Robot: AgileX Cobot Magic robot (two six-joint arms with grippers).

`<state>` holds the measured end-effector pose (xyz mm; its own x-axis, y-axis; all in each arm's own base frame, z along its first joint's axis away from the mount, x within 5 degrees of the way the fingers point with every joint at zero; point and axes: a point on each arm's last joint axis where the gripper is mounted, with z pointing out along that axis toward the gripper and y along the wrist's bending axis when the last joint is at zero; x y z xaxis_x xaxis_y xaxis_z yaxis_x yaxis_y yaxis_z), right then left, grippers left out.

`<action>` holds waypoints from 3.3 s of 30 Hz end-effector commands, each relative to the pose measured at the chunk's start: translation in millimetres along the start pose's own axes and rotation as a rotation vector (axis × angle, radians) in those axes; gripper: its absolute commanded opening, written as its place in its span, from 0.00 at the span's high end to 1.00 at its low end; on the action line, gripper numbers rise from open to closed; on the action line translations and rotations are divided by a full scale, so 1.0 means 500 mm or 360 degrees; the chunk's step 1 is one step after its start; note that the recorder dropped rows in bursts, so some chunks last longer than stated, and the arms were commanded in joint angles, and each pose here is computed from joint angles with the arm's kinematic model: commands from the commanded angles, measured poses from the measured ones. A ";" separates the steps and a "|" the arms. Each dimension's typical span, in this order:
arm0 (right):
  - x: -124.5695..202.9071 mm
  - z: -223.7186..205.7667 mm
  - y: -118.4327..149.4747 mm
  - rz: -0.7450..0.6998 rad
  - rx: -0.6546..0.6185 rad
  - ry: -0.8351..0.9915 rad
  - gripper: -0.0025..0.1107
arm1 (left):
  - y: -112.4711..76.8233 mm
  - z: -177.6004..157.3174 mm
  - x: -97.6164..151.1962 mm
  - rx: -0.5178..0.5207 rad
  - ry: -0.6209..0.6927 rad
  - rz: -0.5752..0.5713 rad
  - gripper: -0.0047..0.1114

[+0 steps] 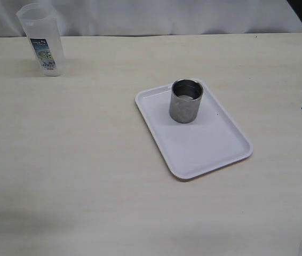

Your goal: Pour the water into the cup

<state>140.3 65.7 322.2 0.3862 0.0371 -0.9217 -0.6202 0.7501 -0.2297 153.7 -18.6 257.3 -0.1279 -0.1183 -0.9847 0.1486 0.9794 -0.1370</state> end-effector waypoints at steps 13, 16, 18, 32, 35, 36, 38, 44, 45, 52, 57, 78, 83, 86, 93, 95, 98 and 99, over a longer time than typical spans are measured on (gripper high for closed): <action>0.002 -0.003 0.000 0.0029 0.0010 0.0009 0.94 | -0.001 -0.016 -0.007 -0.0006 -0.0044 -0.0040 0.21; 0.002 -0.003 0.000 0.0029 0.0010 0.0009 0.94 | -0.001 -0.015 -0.007 -0.0008 -0.0041 -0.0040 0.21; 0.002 -0.003 0.000 0.0029 0.0010 0.0009 0.94 | -0.001 -0.015 -0.007 -0.0008 -0.0041 -0.0040 0.21; 0.002 -0.003 0.000 0.0029 0.0010 0.0009 0.94 | 0.004 -0.016 -0.007 -0.0037 -0.0040 0.0010 0.21; 0.002 -0.003 0.000 0.0029 0.0010 0.0009 0.94 | 0.004 -0.016 -0.007 -0.0036 -0.0043 0.0016 0.21; 0.002 -0.003 0.000 0.0029 0.0010 0.0009 0.94 | 0.004 -0.016 -0.007 -0.0036 -0.0043 0.0028 0.21; 0.002 -0.003 0.000 0.0029 0.0010 0.0009 0.94 | 0.004 -0.017 -0.007 -0.0039 -0.0042 0.0047 0.21; 0.002 -0.003 0.000 0.0029 0.0010 0.0009 0.94 | 0.005 -0.028 -0.008 -0.0063 -0.0023 0.0074 0.21; 0.002 -0.003 0.000 0.0029 0.0010 0.0009 0.94 | 0.005 -0.030 -0.009 -0.0064 -0.0025 0.0082 0.21; 0.002 -0.003 0.000 0.0029 0.0010 0.0009 0.94 | 0.005 -0.057 -0.017 -0.0100 -0.0057 0.0092 0.21; 0.002 -0.003 0.000 0.0029 0.0010 0.0009 0.94 | 0.005 -0.084 -0.023 -0.0133 -0.0095 0.0096 0.21; 0.002 -0.003 0.000 0.0029 0.0010 0.0009 0.94 | 0.007 -0.159 0.013 -0.0173 -0.0277 0.0163 0.21; 0.002 -0.003 0.000 0.0029 0.0010 0.0009 0.94 | 0.010 -0.182 0.061 -0.0172 -0.0420 0.0172 0.21; 0.002 -0.003 0.000 0.0029 0.0010 0.0009 0.94 | 0.013 -0.190 0.077 -0.0196 -0.0463 0.0216 0.21; 0.002 -0.003 0.000 0.0029 0.0010 0.0009 0.94 | 0.015 -0.188 0.091 -0.0202 -0.0462 0.0265 0.21; 0.002 -0.003 0.000 0.0029 0.0010 0.0009 0.94 | 0.016 -0.189 0.097 -0.0211 -0.0415 0.0289 0.21; 0.002 -0.003 0.000 0.0029 0.0010 0.0009 0.94 | 0.016 -0.189 0.102 -0.0221 -0.0372 0.0335 0.21; 0.002 -0.003 0.000 0.0029 0.0010 0.0009 0.94 | 0.017 -0.189 0.103 -0.0224 -0.0359 0.0356 0.21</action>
<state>140.4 65.7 322.1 0.3759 0.0478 -0.9254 -0.6255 0.7499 -0.2154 56.2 -1.5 218.0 0.1327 0.0468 -0.9900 0.0192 0.9986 0.0497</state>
